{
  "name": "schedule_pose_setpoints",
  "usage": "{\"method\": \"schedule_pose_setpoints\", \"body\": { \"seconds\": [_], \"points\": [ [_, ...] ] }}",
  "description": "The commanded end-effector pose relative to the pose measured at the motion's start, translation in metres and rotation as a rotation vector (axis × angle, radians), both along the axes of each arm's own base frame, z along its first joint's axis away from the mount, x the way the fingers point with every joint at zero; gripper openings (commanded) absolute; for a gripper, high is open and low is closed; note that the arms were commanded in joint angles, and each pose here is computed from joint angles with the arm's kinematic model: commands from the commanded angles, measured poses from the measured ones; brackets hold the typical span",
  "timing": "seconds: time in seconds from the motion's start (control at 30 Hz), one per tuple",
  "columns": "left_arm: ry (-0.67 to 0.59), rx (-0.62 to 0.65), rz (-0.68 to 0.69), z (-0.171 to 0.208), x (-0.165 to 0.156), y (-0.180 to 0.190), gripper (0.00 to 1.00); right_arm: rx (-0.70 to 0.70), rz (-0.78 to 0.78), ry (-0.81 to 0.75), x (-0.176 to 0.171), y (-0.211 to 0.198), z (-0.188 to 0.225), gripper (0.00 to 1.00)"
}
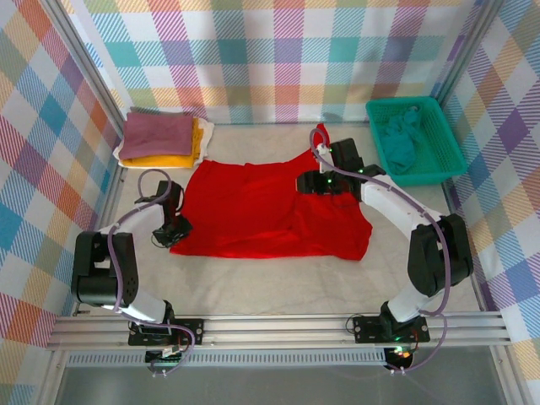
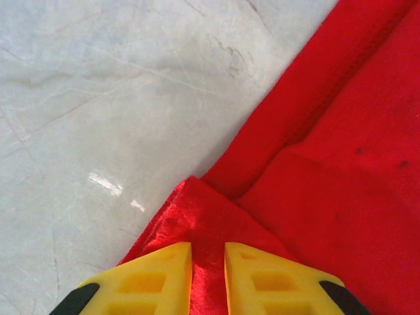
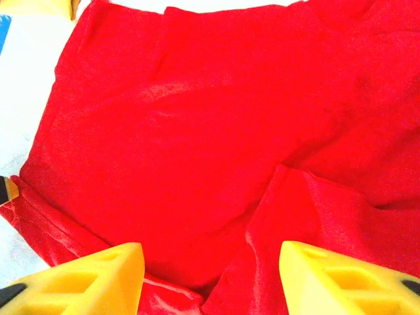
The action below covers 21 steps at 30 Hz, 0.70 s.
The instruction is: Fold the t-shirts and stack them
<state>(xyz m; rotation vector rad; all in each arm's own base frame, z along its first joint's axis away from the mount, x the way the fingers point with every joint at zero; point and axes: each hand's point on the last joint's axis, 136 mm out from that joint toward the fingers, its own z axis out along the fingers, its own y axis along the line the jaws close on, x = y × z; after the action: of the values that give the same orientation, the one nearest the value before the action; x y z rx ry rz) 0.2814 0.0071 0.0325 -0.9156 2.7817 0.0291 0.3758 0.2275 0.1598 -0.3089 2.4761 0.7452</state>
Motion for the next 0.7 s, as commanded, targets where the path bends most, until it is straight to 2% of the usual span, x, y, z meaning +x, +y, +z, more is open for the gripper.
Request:
{"method": "schedule_pose_setpoints", "body": {
  "seconds": [0.0, 0.2, 0.27, 0.37, 0.67],
  "points": [
    [-0.026, 0.034, -0.006, 0.014, 0.003, 0.007, 0.11, 0.036, 0.015, -0.004, 0.001, 0.008, 0.002, 0.58],
    [-0.008, 0.030, -0.006, 0.007, 0.002, 0.006, 0.02, 0.047, 0.023, -0.003, 0.001, 0.010, 0.004, 0.59],
    [-0.006, 0.035, 0.007, 0.006, 0.000, 0.008, 0.19, 0.044, 0.024, -0.001, 0.000, 0.010, 0.003, 0.59],
    [-0.007, 0.042, 0.030, 0.005, -0.004, 0.013, 0.28, 0.038, 0.025, 0.006, -0.002, 0.009, 0.001, 0.60],
    [0.001, -0.001, 0.063, -0.004, -0.007, 0.014, 0.28, 0.033, 0.021, 0.006, -0.002, 0.008, 0.000, 0.60]
  ]
}}
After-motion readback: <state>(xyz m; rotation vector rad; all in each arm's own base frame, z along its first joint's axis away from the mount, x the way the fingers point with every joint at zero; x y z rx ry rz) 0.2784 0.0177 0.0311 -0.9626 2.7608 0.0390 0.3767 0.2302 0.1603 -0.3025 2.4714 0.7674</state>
